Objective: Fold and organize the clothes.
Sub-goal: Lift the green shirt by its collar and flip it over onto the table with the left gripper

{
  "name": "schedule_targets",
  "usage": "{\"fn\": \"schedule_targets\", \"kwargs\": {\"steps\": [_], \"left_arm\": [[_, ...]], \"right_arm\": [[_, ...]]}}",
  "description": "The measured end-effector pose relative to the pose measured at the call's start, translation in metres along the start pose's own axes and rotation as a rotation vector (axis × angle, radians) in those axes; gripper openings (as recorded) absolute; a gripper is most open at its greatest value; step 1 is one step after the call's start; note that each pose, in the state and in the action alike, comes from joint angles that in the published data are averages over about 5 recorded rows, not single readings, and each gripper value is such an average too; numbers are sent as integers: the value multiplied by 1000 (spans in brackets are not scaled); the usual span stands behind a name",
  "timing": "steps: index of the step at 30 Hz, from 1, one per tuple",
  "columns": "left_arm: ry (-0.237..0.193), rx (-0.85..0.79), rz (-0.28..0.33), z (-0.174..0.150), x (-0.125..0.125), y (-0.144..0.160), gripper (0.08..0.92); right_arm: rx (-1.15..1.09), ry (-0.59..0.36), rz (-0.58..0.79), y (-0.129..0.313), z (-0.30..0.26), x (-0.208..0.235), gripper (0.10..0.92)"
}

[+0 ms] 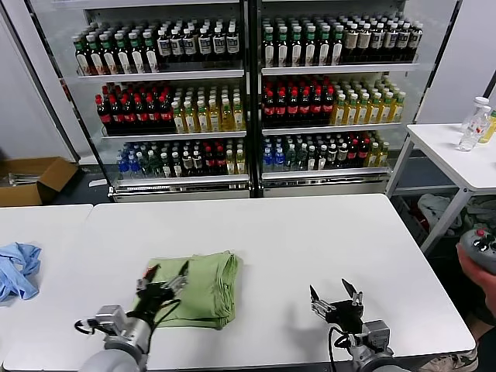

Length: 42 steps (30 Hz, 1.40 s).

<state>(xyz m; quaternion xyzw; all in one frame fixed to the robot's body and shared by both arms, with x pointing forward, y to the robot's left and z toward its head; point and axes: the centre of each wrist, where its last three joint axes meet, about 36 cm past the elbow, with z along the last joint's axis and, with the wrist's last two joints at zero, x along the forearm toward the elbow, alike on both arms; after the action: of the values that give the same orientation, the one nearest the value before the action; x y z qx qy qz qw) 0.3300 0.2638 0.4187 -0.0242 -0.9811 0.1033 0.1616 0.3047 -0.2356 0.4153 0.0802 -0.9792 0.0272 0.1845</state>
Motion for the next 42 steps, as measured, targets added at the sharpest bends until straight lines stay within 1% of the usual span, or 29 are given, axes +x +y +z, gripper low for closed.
{"fn": "schedule_targets", "kwargs": {"steps": [3,6,10,14,17,22,29,37,39,42], "left_arm": [[21,-10,-48,11,-8,15,820],[51,-11,-74,23,-13,24,822],[97,-4,-81,35,-18,33,823],[124,4,-82,40,-20,42,806],[133,24,-73,40,-19,47,740],[139,80,-49,42,-19,50,593],[155,166,-33,44,-21,60,393],[170,344,12,42,-24,72,162],[170,398,28,40,-24,75,128],[167,474,45,37,-23,80,118]], "right_arm": [[1,1,1,0,1,-1,823],[4,2,2,-1,2,0,823],[8,2,4,-2,3,1,823],[7,3,6,-1,3,4,823],[6,2,8,0,4,5,823],[5,-1,11,0,4,8,823],[6,-4,15,0,2,10,823],[11,-8,17,-1,1,13,823],[12,-9,18,-1,0,13,823],[14,-11,18,-3,-1,13,823]]}}
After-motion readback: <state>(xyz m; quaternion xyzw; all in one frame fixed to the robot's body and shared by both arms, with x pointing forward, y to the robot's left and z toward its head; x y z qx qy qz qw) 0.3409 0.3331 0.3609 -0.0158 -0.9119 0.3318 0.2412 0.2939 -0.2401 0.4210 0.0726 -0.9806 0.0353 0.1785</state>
